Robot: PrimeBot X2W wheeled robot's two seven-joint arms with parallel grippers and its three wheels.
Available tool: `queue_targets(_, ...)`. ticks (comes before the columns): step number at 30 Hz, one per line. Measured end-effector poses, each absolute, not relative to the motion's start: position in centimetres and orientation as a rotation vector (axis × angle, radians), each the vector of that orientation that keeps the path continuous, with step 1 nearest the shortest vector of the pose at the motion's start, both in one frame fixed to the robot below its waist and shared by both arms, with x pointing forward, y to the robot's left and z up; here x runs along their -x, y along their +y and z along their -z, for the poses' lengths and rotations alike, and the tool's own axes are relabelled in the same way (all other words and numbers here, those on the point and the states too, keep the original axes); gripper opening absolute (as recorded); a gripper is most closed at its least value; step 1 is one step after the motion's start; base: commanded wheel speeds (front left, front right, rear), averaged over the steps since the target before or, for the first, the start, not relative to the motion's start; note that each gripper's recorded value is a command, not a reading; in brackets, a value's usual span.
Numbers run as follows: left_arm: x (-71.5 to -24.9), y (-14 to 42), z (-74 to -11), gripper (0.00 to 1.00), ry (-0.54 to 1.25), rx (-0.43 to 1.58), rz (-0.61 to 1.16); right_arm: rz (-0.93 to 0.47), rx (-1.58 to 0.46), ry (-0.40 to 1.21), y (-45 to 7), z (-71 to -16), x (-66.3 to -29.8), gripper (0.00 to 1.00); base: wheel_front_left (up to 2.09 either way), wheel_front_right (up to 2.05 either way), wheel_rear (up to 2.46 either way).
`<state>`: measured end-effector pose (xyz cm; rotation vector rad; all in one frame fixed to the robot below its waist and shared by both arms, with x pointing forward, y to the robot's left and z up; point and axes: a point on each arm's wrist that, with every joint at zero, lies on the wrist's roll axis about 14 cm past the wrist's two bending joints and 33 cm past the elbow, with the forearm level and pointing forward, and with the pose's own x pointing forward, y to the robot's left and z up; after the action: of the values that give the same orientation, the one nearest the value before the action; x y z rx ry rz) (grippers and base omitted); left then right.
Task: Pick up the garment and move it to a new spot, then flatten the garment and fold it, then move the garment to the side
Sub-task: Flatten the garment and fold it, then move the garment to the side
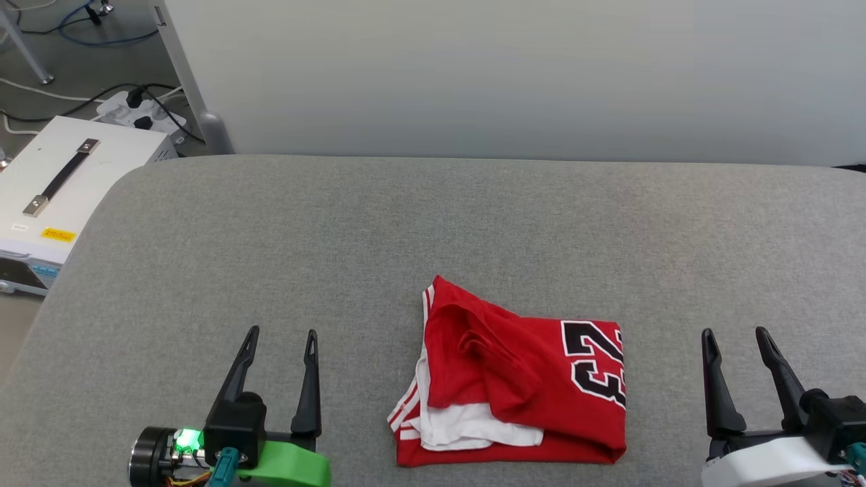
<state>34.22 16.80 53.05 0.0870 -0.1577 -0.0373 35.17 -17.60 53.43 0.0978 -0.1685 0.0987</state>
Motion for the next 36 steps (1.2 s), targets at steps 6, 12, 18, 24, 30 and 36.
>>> queue_targets(6,-33.9,17.0,-52.6,1.0,-0.142,-0.082,0.036,-0.112,-0.099,-0.15,-17.0,-52.9,-34.9,1.0,0.0,0.0,0.0)
queue_targets(12,-33.9,17.2,-51.9,1.0,-0.12,-0.083,0.029,-0.134,-0.065,-0.174,-17.1,-53.7,-35.9,1.0,0.0,0.0,0.0)
queue_targets(18,-34.1,17.4,-51.3,1.0,-0.1,-0.084,0.026,-0.199,0.013,-0.17,-18.1,-57.1,-40.2,1.0,0.0,0.0,0.0)
queue_targets(24,-34.4,17.4,-50.6,1.0,-0.077,-0.081,0.027,-0.341,-0.076,0.277,-16.2,-52.2,-42.0,1.0,0.0,0.0,0.0)
queue_targets(30,-35.3,17.4,-50.2,1.0,-0.065,-0.076,0.024,-0.429,-0.217,0.676,-14.9,-46.4,-40.3,1.0,0.0,0.0,0.0)
queue_targets(36,-36.1,17.6,-50.1,1.0,-0.061,-0.067,0.013,-0.507,-0.279,0.888,-12.2,-42.3,-38.6,1.0,0.0,0.0,0.0)
